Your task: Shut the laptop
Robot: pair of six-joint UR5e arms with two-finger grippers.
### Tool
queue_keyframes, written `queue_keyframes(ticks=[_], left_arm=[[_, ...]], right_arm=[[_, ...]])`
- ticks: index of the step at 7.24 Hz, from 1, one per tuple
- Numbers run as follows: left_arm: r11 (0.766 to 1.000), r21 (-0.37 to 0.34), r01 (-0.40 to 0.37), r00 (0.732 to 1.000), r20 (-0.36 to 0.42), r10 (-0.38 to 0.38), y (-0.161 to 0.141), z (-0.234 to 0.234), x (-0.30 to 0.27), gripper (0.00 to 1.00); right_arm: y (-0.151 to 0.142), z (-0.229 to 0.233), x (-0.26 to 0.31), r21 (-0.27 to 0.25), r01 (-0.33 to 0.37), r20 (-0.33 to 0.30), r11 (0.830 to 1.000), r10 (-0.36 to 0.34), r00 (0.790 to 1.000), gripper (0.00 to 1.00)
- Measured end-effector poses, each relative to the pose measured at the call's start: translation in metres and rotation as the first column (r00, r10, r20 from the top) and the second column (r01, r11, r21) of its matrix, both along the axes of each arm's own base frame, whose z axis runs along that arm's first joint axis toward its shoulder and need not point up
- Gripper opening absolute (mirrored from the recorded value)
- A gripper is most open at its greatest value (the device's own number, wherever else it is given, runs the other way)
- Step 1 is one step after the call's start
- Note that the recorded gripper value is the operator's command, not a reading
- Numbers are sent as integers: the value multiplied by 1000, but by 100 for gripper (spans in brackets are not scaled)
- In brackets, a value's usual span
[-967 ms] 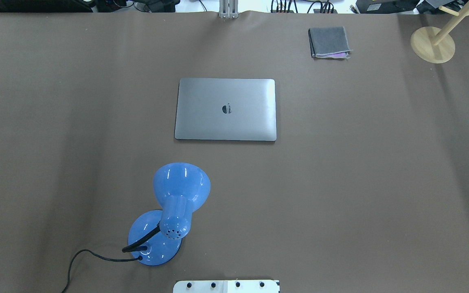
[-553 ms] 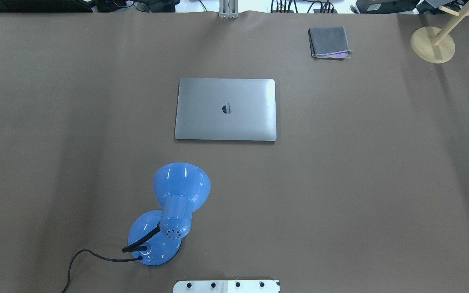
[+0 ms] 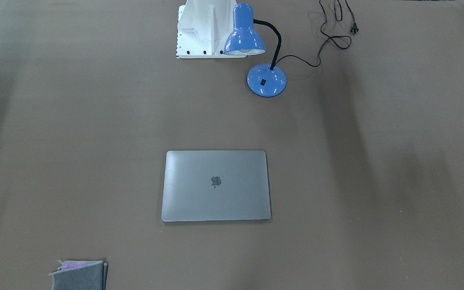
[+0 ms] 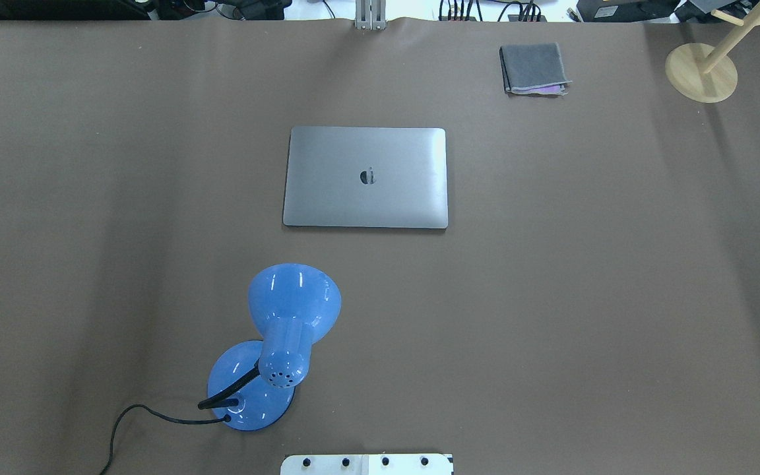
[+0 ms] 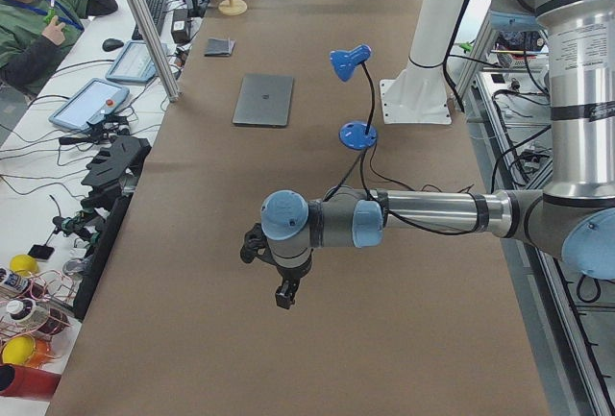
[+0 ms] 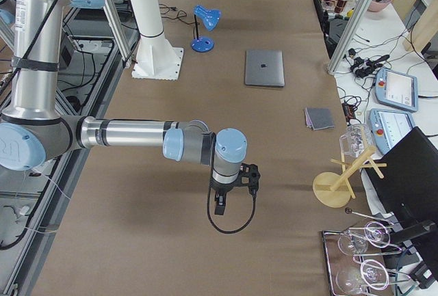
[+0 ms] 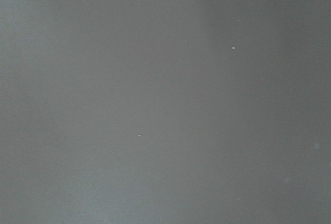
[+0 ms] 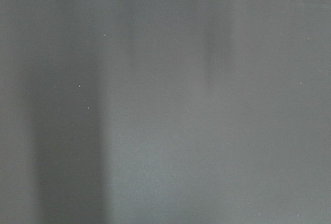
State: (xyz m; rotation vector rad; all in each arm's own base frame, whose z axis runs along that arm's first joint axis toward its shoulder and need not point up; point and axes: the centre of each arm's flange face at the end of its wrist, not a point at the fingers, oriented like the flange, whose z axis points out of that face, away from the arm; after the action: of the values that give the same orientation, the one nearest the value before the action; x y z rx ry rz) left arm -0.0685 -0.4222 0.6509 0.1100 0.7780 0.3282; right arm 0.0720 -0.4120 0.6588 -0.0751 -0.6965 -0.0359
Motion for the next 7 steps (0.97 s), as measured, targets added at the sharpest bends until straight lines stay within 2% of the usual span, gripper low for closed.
queue_keyframes(ticks=[7], left_arm=[[1000, 31, 0, 1000, 1, 0, -2, -15, 0, 99]], right_arm=[[0, 0, -1, 0, 2, 1, 1000, -2, 1000, 100]])
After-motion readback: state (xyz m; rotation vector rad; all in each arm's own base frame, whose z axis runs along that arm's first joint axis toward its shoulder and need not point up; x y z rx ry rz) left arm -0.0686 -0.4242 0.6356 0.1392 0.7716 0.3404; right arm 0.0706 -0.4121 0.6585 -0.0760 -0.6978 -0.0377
